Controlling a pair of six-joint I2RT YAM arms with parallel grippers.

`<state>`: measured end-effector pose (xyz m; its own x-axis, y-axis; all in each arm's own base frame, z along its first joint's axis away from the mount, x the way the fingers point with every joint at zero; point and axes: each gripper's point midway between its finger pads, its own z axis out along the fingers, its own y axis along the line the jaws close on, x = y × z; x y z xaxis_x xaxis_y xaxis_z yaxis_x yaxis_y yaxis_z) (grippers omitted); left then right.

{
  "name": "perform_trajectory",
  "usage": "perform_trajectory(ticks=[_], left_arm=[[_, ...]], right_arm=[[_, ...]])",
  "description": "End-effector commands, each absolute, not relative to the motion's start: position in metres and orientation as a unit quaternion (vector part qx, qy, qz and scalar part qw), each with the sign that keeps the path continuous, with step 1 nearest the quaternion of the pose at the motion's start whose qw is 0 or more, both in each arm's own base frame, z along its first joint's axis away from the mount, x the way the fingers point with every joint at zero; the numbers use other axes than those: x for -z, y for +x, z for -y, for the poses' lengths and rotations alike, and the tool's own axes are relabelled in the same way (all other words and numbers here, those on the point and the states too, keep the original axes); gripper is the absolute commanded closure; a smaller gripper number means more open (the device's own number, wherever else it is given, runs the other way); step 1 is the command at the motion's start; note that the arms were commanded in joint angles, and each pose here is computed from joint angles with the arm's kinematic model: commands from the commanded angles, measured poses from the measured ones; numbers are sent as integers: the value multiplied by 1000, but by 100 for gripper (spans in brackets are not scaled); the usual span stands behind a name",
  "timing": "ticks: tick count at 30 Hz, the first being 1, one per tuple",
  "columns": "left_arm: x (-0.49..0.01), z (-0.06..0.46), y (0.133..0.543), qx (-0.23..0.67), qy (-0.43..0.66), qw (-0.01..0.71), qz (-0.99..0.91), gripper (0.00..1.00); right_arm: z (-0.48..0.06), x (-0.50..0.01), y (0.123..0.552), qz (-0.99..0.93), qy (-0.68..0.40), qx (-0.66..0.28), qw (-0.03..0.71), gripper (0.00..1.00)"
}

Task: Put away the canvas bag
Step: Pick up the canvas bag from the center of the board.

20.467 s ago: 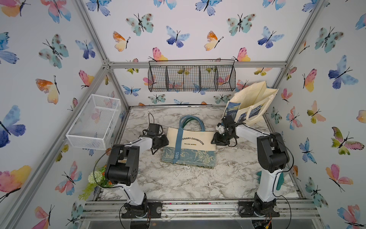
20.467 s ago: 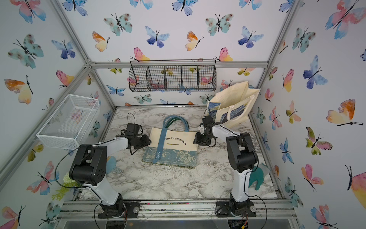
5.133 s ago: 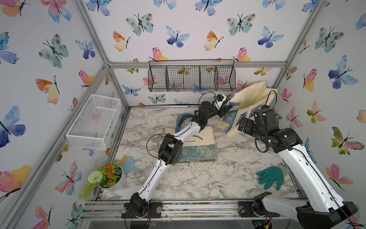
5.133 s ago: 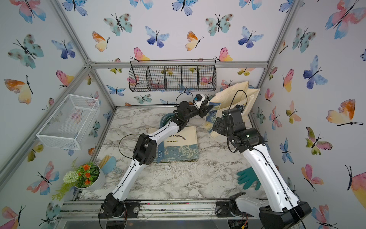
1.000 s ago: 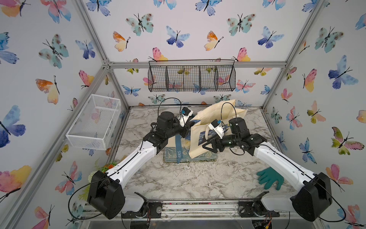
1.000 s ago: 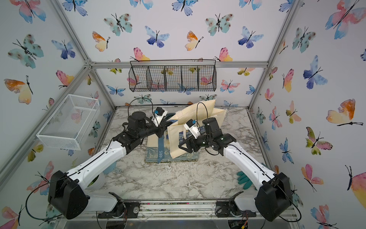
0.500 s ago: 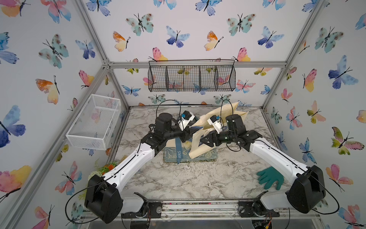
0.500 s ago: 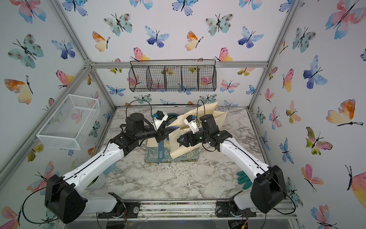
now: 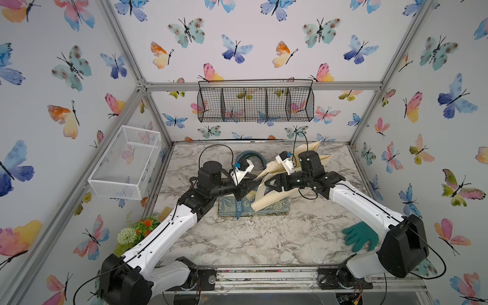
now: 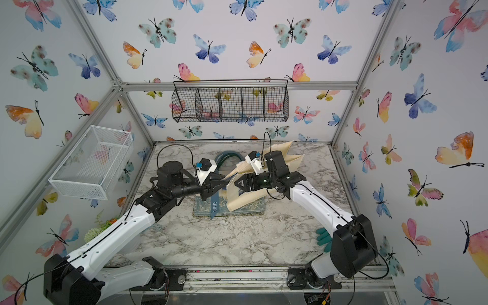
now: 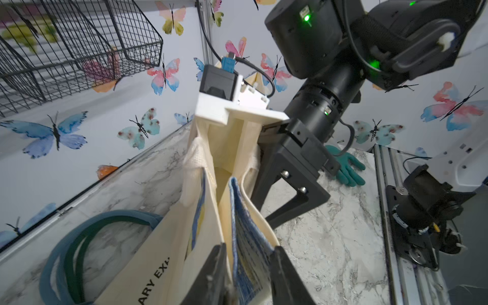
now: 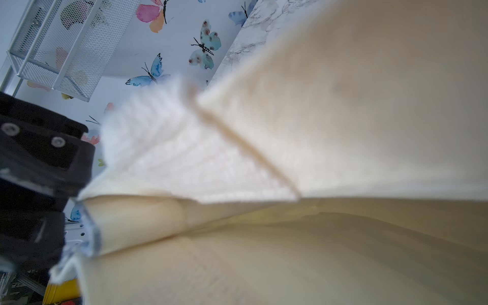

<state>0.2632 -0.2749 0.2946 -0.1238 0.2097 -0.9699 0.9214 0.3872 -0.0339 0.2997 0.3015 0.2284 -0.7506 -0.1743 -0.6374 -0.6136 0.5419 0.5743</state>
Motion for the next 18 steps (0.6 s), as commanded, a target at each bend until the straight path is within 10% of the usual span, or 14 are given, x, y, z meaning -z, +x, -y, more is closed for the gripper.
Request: perform_trajectory(ticks=[1,18], left_arm=[[-278,277,251,378,432,480,-664,69],[-271,288,258,401,421,471,-664,68]], right_arm=[[-304,-242,313,-833,-233,-409,290,26],[-302,-253,312,-830,-238,-405,300,26]])
